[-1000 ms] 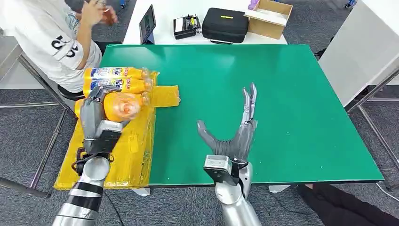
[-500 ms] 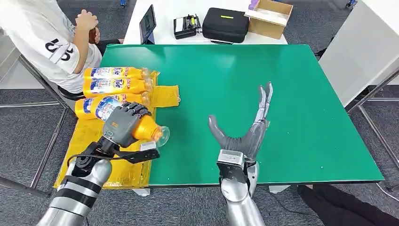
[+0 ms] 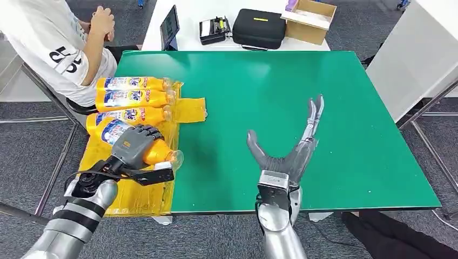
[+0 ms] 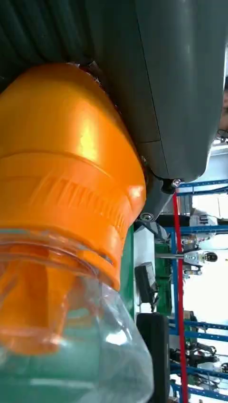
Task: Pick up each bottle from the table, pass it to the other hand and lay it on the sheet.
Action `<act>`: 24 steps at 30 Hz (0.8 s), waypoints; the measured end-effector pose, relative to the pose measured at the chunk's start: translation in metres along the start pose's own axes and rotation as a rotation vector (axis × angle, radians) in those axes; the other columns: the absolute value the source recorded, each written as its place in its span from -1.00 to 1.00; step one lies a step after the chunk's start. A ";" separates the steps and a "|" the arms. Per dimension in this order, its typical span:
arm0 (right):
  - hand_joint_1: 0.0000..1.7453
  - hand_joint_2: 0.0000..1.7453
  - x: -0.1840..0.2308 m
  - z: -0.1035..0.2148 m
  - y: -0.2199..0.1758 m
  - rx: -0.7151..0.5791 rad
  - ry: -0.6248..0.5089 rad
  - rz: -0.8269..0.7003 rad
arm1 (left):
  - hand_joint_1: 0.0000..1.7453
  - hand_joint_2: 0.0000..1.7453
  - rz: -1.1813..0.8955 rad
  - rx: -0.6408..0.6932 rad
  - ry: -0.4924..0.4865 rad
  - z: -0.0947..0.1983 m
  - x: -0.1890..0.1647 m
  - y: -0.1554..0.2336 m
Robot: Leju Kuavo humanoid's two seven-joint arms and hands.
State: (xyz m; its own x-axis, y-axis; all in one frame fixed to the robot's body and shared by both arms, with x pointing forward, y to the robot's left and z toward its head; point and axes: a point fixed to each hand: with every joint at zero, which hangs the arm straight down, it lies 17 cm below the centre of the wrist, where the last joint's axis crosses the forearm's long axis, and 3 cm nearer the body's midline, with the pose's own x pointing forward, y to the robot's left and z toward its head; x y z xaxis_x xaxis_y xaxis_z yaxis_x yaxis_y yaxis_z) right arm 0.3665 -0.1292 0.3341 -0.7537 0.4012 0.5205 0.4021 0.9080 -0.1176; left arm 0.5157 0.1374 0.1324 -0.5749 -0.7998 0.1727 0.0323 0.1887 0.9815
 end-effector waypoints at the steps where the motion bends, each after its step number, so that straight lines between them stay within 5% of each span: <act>1: -1.00 1.00 0.000 0.000 0.000 -0.001 0.000 0.001 | 1.00 1.00 -0.001 -0.002 0.001 0.000 0.000 -0.001; 9: -1.00 1.00 -0.001 0.000 -0.002 -0.004 0.002 0.005 | 1.00 1.00 -0.005 -0.016 0.012 0.001 -0.004 -0.005; 24: -1.00 1.00 -0.009 0.009 -0.005 0.000 0.034 0.014 | 1.00 1.00 -0.053 -0.060 0.236 -0.007 -0.036 -0.013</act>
State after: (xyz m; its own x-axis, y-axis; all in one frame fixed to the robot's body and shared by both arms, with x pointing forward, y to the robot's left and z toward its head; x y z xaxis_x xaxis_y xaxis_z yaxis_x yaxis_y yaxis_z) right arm 0.3671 -0.1361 0.3222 -0.7298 0.4094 0.5475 0.4123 0.9024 -0.1252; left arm 0.5418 0.1601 0.1140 -0.3708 -0.9197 0.1288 0.0600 0.1147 0.9916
